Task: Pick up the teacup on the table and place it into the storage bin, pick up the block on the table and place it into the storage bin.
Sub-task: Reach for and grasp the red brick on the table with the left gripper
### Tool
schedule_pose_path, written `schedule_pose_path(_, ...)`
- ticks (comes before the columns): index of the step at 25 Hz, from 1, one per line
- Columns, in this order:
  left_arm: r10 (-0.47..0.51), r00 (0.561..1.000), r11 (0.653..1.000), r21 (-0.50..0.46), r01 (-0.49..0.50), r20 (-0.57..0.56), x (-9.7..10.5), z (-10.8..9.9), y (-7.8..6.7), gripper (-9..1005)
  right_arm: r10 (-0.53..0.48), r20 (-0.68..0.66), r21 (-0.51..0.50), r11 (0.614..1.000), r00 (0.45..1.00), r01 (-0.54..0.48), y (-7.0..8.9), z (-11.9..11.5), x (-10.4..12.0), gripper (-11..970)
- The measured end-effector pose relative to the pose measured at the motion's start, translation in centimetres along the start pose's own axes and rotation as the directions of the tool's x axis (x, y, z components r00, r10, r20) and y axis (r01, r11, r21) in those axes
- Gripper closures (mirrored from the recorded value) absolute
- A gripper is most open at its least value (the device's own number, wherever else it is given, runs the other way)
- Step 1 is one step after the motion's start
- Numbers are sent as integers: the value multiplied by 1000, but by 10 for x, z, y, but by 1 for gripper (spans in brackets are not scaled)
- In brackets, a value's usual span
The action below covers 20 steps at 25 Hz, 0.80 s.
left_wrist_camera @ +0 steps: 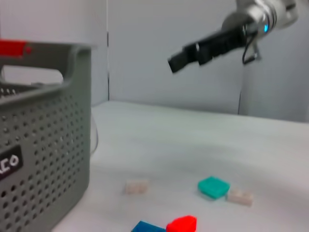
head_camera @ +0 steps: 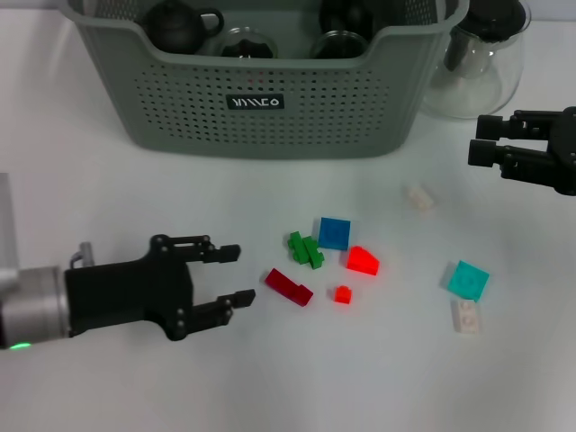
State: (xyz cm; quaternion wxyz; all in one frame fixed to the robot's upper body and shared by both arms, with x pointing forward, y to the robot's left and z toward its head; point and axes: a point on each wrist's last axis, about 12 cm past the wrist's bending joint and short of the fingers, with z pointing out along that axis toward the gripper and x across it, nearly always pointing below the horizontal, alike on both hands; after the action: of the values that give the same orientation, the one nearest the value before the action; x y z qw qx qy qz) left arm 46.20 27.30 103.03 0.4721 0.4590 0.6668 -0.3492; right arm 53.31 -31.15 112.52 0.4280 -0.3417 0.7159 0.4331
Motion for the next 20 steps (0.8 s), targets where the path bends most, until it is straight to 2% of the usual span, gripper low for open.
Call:
schedule_pose_path(6, 0, 999, 1000, -7, -1, -32, 3, 24, 7, 455, 3, 0, 7, 1000, 1000, -3, -1, 0, 1, 470)
schedule_pose_path(11, 49, 998, 999, -4, -49, -35, 6, 41, 6, 459, 5, 0, 14, 1000, 1000, -5, -1, -1, 1, 470)
schedule_pose_path(20, 69, 995, 997, -12, -70, -73, 8, 51, 10, 460, 6, -4, 5, 1000, 1000, -6, -1, 2, 1, 469)
